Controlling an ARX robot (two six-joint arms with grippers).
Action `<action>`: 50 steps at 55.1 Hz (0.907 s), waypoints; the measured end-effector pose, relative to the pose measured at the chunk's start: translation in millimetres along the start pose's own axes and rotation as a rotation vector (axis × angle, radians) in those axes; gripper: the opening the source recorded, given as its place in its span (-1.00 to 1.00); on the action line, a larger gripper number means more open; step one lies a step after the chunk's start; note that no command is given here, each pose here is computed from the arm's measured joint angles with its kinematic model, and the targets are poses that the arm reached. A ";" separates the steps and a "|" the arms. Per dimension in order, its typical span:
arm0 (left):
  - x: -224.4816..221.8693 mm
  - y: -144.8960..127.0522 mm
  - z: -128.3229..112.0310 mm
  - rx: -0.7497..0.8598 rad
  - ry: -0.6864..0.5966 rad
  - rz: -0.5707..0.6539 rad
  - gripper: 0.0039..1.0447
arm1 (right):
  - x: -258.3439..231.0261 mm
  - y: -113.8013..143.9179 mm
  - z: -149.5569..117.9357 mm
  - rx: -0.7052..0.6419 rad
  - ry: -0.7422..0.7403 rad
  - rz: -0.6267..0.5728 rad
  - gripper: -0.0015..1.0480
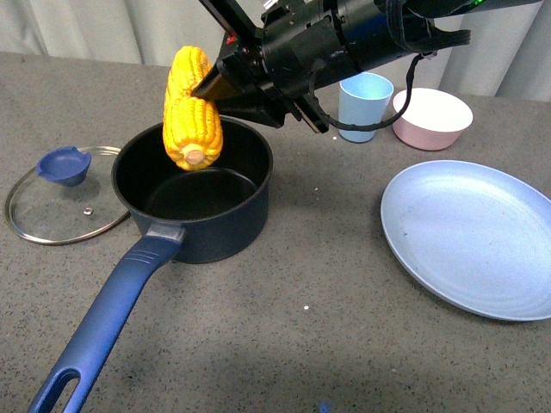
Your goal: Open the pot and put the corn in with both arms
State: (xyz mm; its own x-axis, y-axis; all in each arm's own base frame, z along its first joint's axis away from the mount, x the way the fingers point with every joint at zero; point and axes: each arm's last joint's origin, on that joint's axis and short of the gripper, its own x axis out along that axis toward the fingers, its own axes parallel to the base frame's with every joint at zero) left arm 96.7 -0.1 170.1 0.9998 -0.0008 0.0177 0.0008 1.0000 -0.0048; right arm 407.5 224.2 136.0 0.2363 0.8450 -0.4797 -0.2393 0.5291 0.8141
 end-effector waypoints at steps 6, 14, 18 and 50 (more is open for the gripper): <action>0.0 0.0 0.0 0.000 0.000 0.000 0.88 | 1.3 4.0 1.3 -0.004 -0.001 -0.004 -0.35; 0.0 0.0 0.0 0.000 0.000 0.000 0.88 | 2.1 3.9 0.1 -0.008 0.002 -0.012 0.16; 0.0 0.0 0.0 0.000 0.000 0.000 0.88 | 2.2 2.9 -0.9 -0.011 0.002 -0.014 0.40; 0.0 0.0 0.0 0.000 0.000 0.000 0.88 | -105.0 5.9 -33.8 -0.290 -0.517 -0.442 0.83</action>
State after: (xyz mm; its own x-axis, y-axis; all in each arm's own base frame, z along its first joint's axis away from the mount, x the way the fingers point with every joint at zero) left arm 96.7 -0.1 170.1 0.9998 -0.0008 0.0177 0.0008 1.0000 -0.0048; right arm 349.5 141.3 180.1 0.7650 0.4415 -0.4689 -0.2411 0.8715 0.4271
